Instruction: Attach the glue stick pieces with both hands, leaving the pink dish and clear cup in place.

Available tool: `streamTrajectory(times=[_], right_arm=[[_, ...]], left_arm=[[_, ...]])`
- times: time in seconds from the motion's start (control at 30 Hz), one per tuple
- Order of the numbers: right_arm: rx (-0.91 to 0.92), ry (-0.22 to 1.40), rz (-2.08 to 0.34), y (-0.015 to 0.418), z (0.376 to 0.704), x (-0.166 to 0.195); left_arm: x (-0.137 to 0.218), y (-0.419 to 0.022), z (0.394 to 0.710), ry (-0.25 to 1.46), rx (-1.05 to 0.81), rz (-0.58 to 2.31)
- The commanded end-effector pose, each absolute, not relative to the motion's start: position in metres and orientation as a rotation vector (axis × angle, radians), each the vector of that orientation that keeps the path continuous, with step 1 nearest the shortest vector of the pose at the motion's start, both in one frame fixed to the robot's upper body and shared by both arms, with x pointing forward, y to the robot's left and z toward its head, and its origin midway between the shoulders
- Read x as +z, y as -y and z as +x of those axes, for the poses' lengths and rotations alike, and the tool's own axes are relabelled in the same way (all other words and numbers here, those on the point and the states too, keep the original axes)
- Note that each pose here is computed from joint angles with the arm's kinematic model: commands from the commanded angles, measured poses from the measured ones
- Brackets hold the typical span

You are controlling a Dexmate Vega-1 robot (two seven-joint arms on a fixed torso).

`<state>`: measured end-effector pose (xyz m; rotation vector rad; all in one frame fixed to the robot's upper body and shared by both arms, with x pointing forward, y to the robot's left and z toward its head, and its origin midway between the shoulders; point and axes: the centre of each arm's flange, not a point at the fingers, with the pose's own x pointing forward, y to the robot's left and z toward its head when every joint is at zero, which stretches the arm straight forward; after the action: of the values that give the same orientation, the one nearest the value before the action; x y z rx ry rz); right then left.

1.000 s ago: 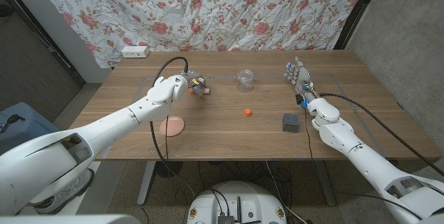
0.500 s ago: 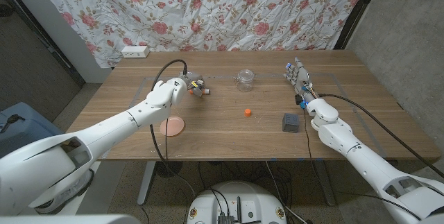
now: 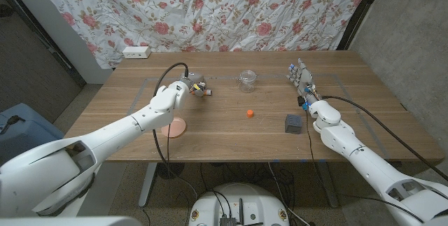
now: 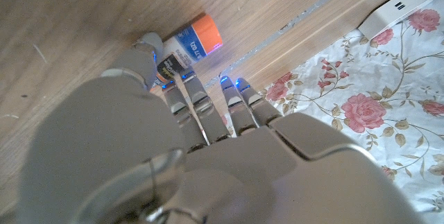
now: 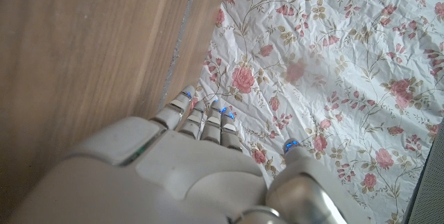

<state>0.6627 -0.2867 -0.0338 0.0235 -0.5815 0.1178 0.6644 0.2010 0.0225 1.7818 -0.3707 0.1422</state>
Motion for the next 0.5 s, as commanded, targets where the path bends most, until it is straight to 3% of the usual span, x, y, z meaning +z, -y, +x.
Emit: streamTrajectory(times=[0.03,0.5], right_arm=[[0.104,0.584,0.028,0.288,0.6608,-0.0348],[0.108,0.583,0.019,0.2891,0.6619,-0.0311]], left_arm=[[0.0126,-0.196,0.667,0.408,0.188,1.77],[0.0117,-0.1976,0.6584,0.418,0.224,1.772]])
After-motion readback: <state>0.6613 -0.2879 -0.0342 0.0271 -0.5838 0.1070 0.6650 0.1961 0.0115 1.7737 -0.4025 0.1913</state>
